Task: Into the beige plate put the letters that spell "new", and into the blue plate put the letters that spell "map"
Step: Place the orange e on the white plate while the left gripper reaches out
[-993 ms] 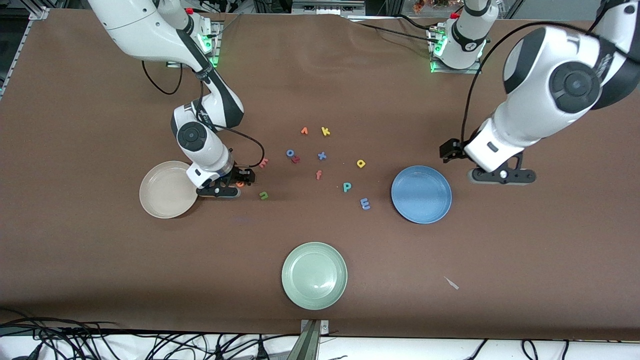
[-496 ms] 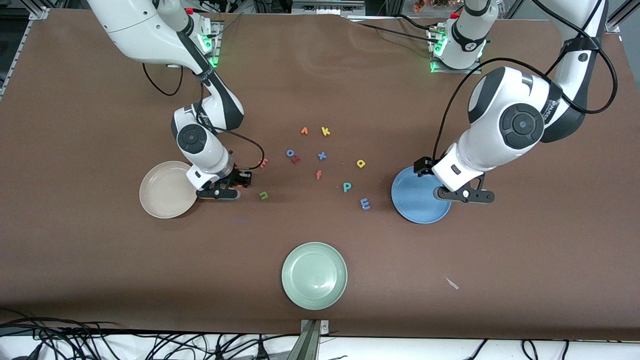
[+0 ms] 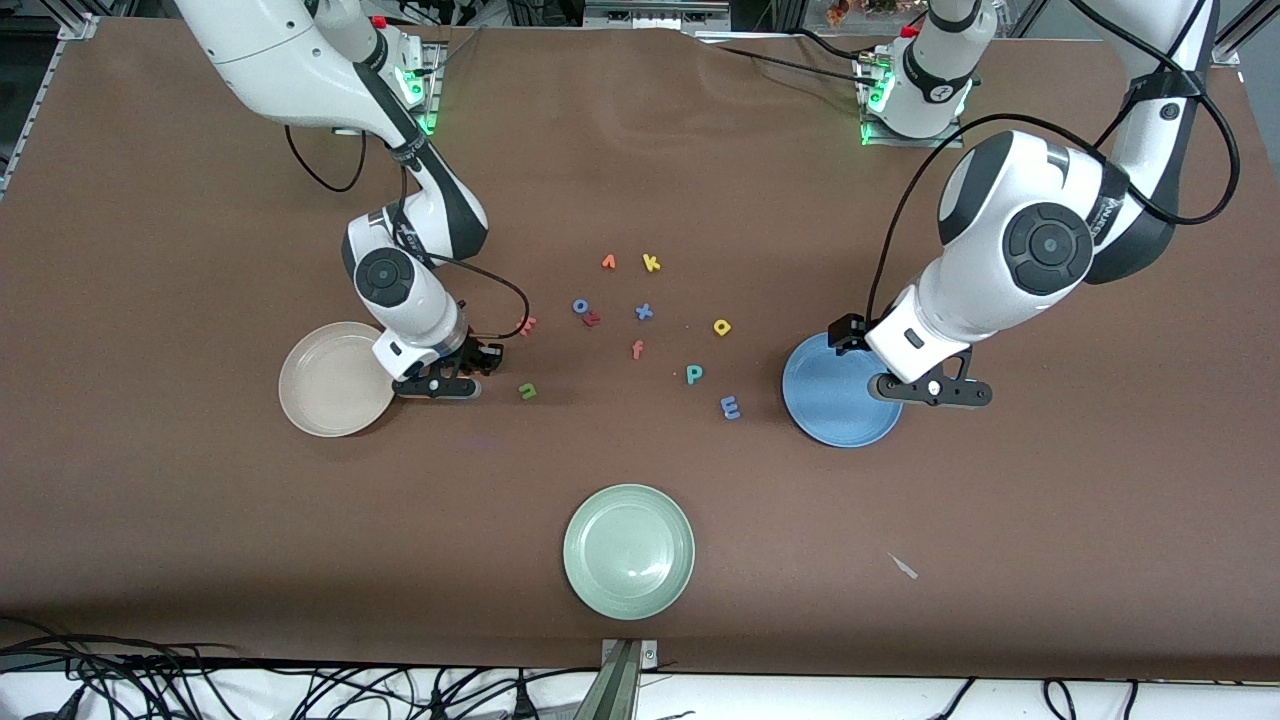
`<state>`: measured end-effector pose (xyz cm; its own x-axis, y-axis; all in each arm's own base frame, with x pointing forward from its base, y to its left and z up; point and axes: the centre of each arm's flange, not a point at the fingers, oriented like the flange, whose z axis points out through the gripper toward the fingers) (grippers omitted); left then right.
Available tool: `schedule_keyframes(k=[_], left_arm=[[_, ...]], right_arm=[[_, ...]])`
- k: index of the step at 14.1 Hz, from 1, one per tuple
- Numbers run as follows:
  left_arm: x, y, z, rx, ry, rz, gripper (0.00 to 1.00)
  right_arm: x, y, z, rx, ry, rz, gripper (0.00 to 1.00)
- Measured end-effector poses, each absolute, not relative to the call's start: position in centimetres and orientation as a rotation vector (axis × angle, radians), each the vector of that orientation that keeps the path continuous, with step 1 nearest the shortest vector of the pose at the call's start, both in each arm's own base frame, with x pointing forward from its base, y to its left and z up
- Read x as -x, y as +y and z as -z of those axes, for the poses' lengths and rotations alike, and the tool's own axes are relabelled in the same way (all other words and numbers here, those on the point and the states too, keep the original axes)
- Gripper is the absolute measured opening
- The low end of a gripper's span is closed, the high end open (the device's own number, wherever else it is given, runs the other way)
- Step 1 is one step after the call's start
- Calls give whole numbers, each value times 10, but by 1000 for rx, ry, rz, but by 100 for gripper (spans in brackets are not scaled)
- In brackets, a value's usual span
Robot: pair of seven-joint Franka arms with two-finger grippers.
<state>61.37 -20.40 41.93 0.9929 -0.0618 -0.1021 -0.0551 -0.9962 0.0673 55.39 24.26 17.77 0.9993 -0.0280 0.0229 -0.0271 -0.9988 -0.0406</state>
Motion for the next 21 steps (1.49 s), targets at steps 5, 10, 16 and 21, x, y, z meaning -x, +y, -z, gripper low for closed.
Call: schedule_keyframes(k=[5,10,16,21], left_arm=[[-616,-209,-415,-3066,-98,139,100],[-620,-226,-383,-3055,-128,148,100],[-618,-234,-378,-3054,-149,158,100],[-617,-238,-374,-3052,-159,158,100]], right_arm=[[-579,238,-206,3162,38,-120,31],[-609,162,-235,3224,-172,-209,31],[-621,90,-228,3225,-283,-262,46],[-624,143,-243,3190,-134,-195,98]])
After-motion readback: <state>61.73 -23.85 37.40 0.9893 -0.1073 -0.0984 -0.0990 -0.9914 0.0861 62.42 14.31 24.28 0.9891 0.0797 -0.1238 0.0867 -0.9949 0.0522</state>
